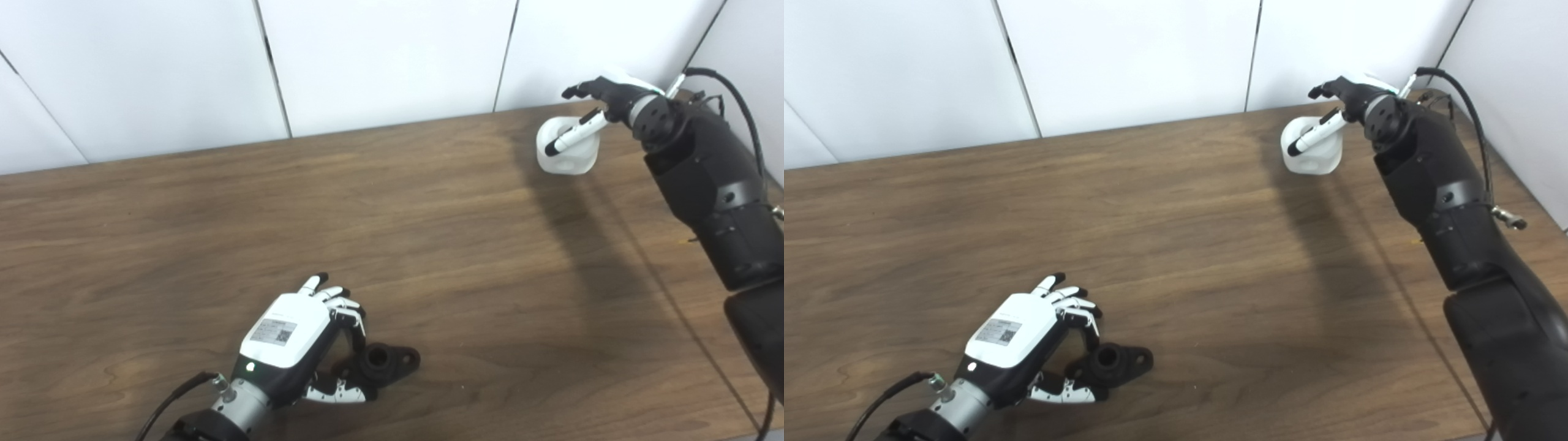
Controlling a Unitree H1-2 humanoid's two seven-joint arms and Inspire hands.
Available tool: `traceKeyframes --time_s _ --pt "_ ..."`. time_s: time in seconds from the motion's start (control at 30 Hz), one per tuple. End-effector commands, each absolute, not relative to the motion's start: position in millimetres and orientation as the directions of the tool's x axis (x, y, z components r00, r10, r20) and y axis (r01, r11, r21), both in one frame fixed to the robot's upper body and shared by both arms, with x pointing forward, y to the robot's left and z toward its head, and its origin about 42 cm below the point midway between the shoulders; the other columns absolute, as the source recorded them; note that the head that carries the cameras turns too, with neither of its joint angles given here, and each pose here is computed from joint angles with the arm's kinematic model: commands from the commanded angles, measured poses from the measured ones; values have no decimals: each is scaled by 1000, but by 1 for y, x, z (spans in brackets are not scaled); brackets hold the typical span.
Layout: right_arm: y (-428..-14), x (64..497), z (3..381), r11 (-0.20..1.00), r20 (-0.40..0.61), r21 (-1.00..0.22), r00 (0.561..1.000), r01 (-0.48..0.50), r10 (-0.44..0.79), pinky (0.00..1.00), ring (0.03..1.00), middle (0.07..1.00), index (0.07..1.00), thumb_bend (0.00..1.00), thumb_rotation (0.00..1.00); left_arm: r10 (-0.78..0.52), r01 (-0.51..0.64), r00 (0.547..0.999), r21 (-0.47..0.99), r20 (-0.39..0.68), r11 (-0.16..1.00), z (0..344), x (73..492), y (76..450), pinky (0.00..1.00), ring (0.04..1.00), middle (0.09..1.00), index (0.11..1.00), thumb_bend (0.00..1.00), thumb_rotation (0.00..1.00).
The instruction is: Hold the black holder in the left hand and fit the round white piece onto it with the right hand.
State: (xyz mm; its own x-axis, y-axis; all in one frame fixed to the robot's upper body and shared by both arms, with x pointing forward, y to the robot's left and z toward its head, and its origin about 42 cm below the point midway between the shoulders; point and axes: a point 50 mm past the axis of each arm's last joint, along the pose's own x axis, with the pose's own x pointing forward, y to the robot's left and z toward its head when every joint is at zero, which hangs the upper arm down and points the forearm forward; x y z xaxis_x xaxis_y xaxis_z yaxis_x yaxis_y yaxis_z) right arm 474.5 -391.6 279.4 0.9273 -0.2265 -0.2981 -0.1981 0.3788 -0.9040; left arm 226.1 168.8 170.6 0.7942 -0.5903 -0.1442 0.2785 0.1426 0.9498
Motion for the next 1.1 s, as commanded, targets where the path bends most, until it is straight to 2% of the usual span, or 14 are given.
traceKeyframes --time_s 0.0,0.07,0.17,0.57,0.67,0.83,1.07 --pt "-397 481 322 345 -216 -931 945 -123 -246 871 964 930 861 972 324 -586 293 790 950 -180 104 168 227 171 1000 884 784 488 520 60" --pt "-397 480 324 336 -228 -931 944 -140 -240 951 993 952 866 974 334 -587 292 790 950 -177 107 168 227 171 1000 880 781 488 521 60" --pt "-398 478 327 340 -245 -927 942 -159 -228 994 1000 972 870 979 334 -585 294 792 949 -175 114 168 227 171 1000 878 780 487 521 59" --pt "-403 476 333 331 -270 -925 935 -186 -229 1000 1000 987 879 984 339 -582 294 793 949 -177 112 166 228 170 1000 881 786 488 521 60" --pt "-404 475 334 333 -271 -924 934 -186 -230 961 1000 958 879 984 343 -583 295 793 949 -176 115 165 228 170 1000 882 786 488 521 60" --pt "-404 475 333 330 -273 -925 935 -191 -225 999 1000 991 880 976 355 -579 300 794 948 -184 110 165 228 170 1000 888 791 488 521 60" --pt "-404 476 331 328 -271 -925 935 -189 -227 1000 1000 974 875 980 337 -581 295 795 948 -175 118 165 229 169 1000 885 789 487 522 60"
